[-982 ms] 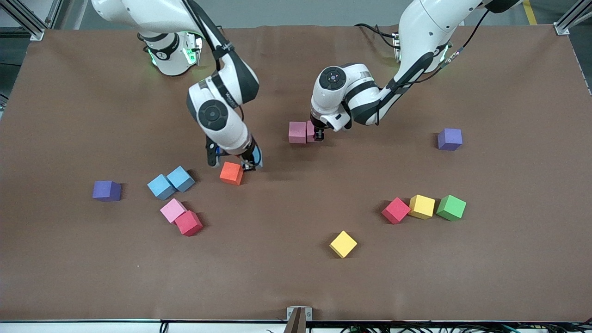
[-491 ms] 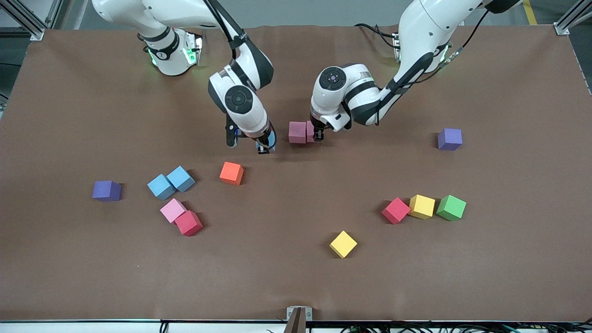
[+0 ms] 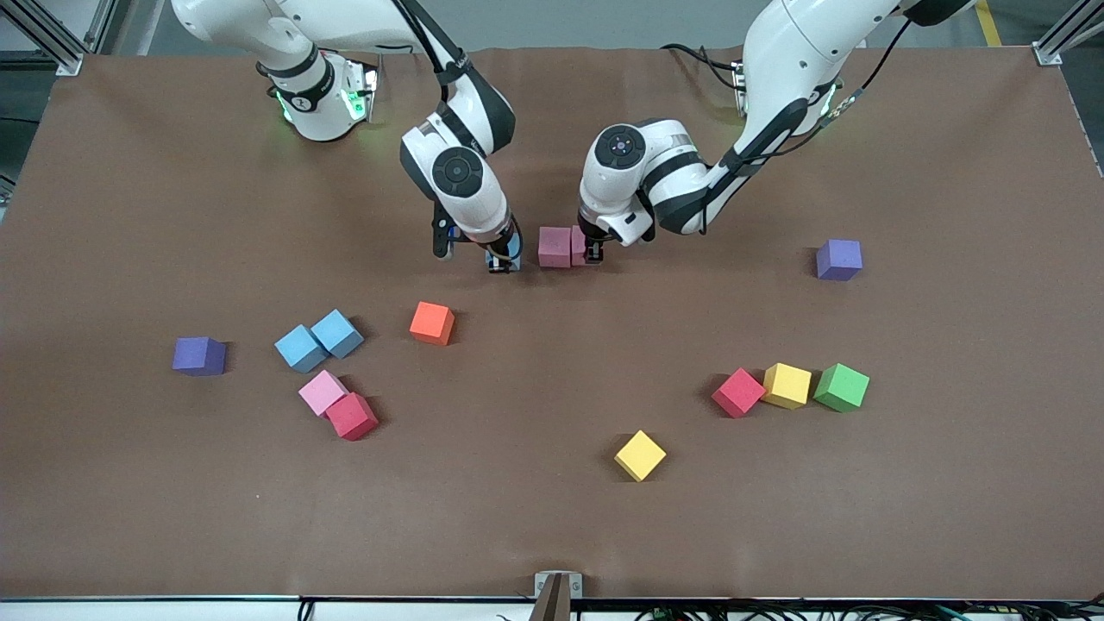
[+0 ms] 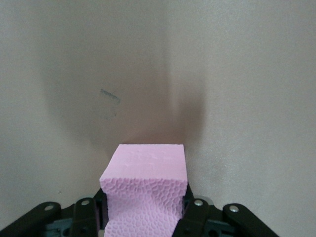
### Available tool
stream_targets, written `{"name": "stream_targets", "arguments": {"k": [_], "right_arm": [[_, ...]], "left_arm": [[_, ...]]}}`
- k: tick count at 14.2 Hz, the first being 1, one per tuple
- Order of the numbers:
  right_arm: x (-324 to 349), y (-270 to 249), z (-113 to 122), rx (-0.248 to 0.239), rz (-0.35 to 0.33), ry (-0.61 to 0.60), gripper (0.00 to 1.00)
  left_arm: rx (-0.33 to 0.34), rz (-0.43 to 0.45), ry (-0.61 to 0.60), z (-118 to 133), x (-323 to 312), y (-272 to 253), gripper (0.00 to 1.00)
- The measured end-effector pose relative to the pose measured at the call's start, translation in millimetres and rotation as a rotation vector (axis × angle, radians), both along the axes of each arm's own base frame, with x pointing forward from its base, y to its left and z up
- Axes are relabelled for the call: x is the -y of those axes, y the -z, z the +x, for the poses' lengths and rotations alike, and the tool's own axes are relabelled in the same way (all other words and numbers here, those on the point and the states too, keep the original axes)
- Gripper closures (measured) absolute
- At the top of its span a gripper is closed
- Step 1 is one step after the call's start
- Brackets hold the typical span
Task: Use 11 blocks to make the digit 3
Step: 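Set the second pink cube beside the first and open the left gripper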
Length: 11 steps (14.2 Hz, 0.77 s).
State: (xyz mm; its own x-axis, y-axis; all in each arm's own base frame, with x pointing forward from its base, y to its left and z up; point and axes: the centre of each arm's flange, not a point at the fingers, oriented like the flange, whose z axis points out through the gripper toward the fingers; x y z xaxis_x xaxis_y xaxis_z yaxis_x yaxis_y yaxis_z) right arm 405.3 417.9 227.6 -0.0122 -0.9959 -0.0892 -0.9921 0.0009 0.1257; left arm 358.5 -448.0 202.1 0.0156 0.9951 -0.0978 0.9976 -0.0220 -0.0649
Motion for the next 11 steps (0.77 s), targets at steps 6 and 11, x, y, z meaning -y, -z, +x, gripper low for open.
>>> {"name": "stream_targets", "arguments": {"k": [6,11], "right_arm": [[-11.1,11.2,-8.7,0.022,0.014,0.024,0.44],[-15.0,20.2,-13.6,0.020,0.010,0.027,0.44]], "left_arm": [[0.000,-0.001,-0.001,0.5,0.4,-0.1,0.46],[-0.003,-0.008,-0.004,3.3,3.1,0.4,0.46]]}}
